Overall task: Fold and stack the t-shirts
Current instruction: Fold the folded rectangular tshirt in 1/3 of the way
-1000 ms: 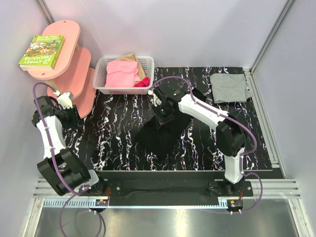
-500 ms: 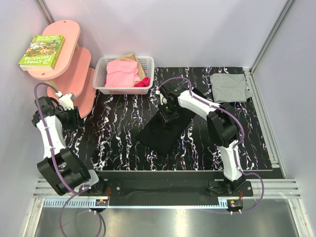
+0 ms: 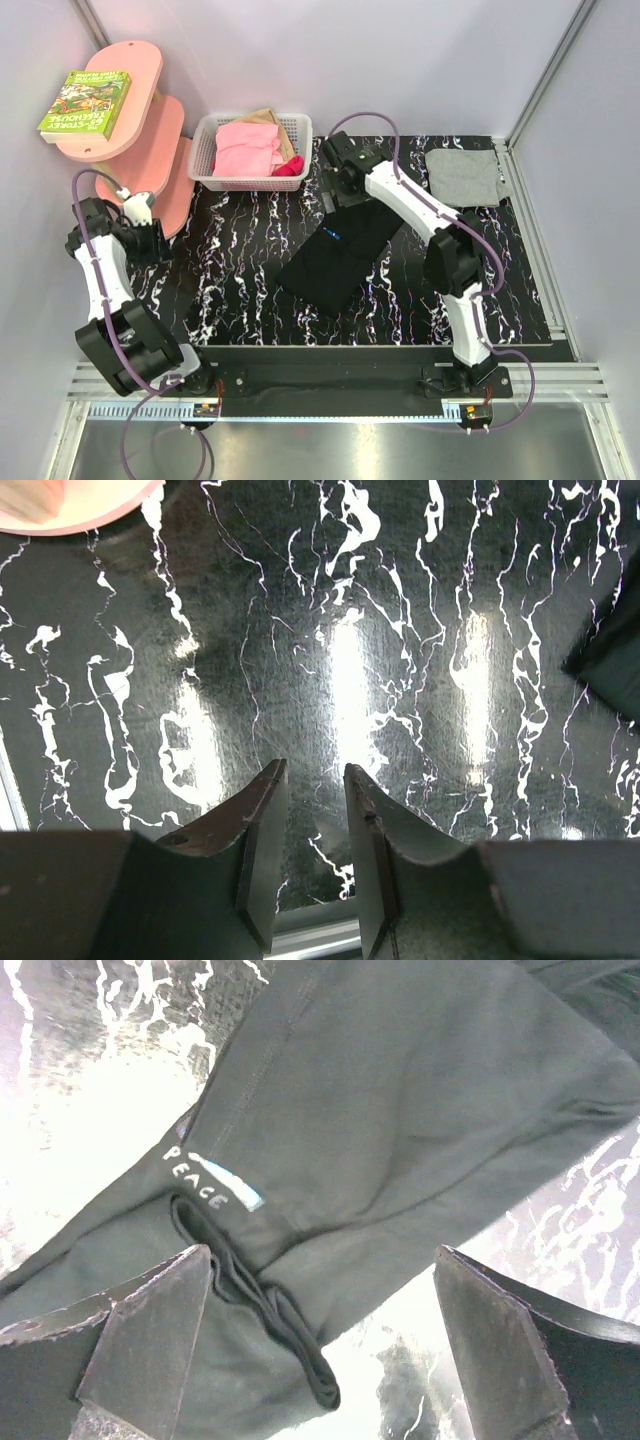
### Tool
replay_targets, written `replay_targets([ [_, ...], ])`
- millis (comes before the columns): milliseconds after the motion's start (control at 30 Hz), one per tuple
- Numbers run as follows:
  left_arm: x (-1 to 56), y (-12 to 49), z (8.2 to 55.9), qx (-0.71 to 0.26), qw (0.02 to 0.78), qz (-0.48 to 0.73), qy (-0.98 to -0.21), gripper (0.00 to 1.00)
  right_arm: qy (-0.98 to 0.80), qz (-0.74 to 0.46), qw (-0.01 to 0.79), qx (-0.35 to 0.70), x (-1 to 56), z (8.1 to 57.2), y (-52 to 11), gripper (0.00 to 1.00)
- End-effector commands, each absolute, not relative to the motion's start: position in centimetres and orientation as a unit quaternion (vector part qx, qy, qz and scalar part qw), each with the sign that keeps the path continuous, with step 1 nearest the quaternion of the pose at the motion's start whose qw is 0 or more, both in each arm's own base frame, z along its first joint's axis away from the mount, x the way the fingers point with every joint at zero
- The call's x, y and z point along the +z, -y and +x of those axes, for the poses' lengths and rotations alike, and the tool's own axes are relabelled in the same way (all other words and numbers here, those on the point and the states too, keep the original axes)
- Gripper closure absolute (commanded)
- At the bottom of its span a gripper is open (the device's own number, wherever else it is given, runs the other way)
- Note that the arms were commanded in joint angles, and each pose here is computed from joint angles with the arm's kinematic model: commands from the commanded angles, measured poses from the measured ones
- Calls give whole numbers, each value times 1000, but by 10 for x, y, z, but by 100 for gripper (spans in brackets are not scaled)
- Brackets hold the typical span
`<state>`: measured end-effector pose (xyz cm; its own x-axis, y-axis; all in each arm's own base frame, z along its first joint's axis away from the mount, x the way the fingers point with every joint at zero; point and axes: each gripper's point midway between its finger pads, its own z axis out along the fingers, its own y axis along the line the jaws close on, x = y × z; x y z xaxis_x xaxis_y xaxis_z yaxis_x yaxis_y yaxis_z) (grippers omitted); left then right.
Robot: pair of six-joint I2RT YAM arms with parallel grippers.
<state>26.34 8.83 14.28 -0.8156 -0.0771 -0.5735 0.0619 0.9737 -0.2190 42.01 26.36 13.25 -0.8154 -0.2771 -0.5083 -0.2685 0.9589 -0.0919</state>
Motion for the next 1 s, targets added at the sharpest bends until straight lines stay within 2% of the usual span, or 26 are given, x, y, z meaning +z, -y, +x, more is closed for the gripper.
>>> replay_targets([
  [0, 153, -84, 264, -117, 323, 11, -939, 66, -954, -133, 263, 61, 183, 382, -271, 0],
  [200, 152, -85, 265, -118, 320, 8, -940, 66, -943, -166, 173, 231, 148, 290, -319, 0],
  [333, 152, -85, 265, -120, 320, 5, -940, 66, -934, -151, 133, 295, 137, 275, -327, 0],
  [500, 155, -87, 264, -111, 320, 7, -941, 66, -900, -129, 94, 406, 152, 271, -347, 0],
  [667, 154, -88, 262, -109, 317, 9, -942, 65, -899, -78, 52, 428, 122, 270, -336, 0],
  [800, 153, -88, 263, -110, 314, 10, -943, 65, -914, -39, 1, 405, 60, 267, -320, 0],
  [967, 154, -88, 262, -108, 315, 12, -943, 65, -922, -25, -25, 385, 19, 266, -312, 0],
])
